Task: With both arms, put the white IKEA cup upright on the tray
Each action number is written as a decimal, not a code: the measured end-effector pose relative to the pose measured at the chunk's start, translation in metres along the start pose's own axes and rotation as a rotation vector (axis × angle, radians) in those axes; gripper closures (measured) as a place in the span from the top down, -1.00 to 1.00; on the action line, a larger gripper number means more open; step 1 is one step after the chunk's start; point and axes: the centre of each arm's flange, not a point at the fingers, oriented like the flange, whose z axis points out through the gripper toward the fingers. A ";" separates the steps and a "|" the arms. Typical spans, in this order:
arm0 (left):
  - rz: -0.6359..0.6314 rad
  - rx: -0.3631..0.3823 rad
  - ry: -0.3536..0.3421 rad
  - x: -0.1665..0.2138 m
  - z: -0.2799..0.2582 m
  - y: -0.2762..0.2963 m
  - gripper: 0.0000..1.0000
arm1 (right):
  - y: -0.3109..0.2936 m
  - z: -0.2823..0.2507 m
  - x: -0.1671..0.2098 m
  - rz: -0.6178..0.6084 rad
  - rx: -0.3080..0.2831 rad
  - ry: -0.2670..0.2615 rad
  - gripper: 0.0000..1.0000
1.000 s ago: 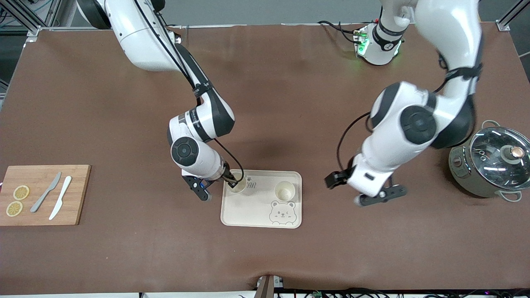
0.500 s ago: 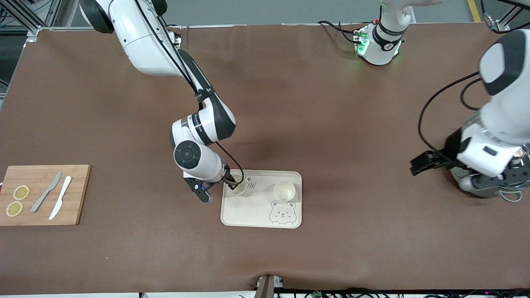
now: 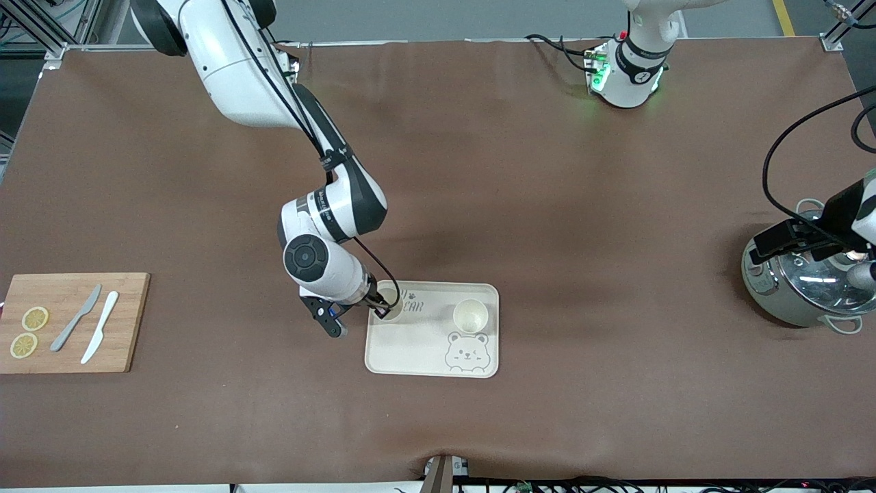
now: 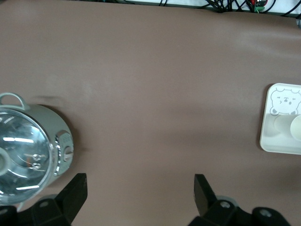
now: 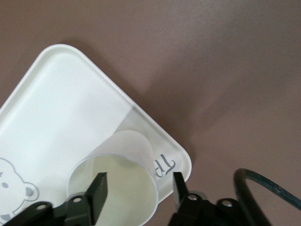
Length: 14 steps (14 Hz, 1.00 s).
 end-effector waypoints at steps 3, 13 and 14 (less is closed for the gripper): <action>0.030 0.010 -0.028 -0.013 -0.017 -0.024 1.00 | 0.000 -0.019 0.000 -0.002 -0.036 -0.018 0.99; 0.043 0.049 -0.045 -0.086 -0.066 0.000 1.00 | 0.049 -0.205 0.045 -0.008 -0.023 -0.046 1.00; 0.037 0.052 -0.047 -0.091 -0.066 0.009 1.00 | 0.061 -0.211 0.047 -0.016 -0.010 -0.045 1.00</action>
